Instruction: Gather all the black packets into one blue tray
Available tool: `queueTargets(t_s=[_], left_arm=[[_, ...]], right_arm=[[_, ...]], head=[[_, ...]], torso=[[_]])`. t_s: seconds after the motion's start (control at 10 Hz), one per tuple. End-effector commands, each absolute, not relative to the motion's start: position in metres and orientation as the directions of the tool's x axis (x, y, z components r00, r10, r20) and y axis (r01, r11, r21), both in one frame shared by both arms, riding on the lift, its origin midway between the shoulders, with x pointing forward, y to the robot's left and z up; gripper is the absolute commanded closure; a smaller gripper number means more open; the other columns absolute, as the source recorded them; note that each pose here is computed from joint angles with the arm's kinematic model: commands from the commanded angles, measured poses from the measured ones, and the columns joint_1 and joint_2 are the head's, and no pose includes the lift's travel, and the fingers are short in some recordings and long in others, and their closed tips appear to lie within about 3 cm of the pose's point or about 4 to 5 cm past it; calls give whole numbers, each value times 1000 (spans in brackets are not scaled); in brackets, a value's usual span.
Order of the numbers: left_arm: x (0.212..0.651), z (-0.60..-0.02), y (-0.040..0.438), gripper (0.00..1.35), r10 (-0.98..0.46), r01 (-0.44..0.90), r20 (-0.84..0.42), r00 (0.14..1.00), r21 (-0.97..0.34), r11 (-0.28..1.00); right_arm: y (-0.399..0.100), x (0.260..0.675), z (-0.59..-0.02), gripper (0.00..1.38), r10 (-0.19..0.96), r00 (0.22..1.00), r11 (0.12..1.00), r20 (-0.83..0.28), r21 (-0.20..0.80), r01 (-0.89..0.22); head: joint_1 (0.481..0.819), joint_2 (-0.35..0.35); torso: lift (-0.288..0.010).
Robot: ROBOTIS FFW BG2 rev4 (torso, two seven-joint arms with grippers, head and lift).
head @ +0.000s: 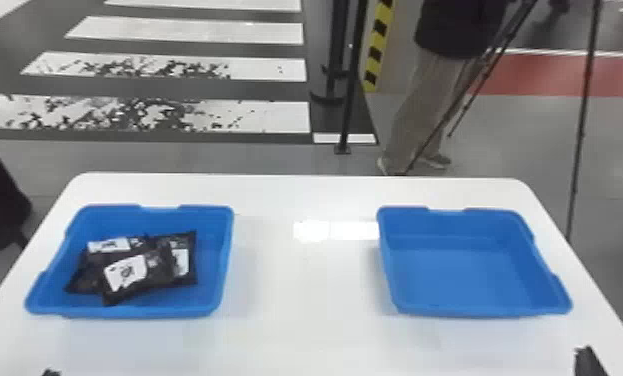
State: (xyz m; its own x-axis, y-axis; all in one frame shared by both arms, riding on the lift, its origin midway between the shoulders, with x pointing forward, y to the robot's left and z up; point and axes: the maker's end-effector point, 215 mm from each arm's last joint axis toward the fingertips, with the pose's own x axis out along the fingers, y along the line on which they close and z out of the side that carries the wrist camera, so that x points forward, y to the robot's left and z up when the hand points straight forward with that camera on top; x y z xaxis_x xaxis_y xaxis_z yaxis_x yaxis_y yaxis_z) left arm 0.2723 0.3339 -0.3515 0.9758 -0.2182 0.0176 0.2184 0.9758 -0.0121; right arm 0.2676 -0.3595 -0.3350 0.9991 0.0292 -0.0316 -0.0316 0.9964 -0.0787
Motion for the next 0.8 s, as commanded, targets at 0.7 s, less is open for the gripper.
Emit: queueTargets(t_s=[0.7], left_arm=[[274, -354, 332, 179, -221, 221, 14, 975, -27, 975]], right_arm=[[-360, 268, -336, 303, 27, 999, 997, -33, -74, -29]], head=[[695, -63]], torso=[[-110]])
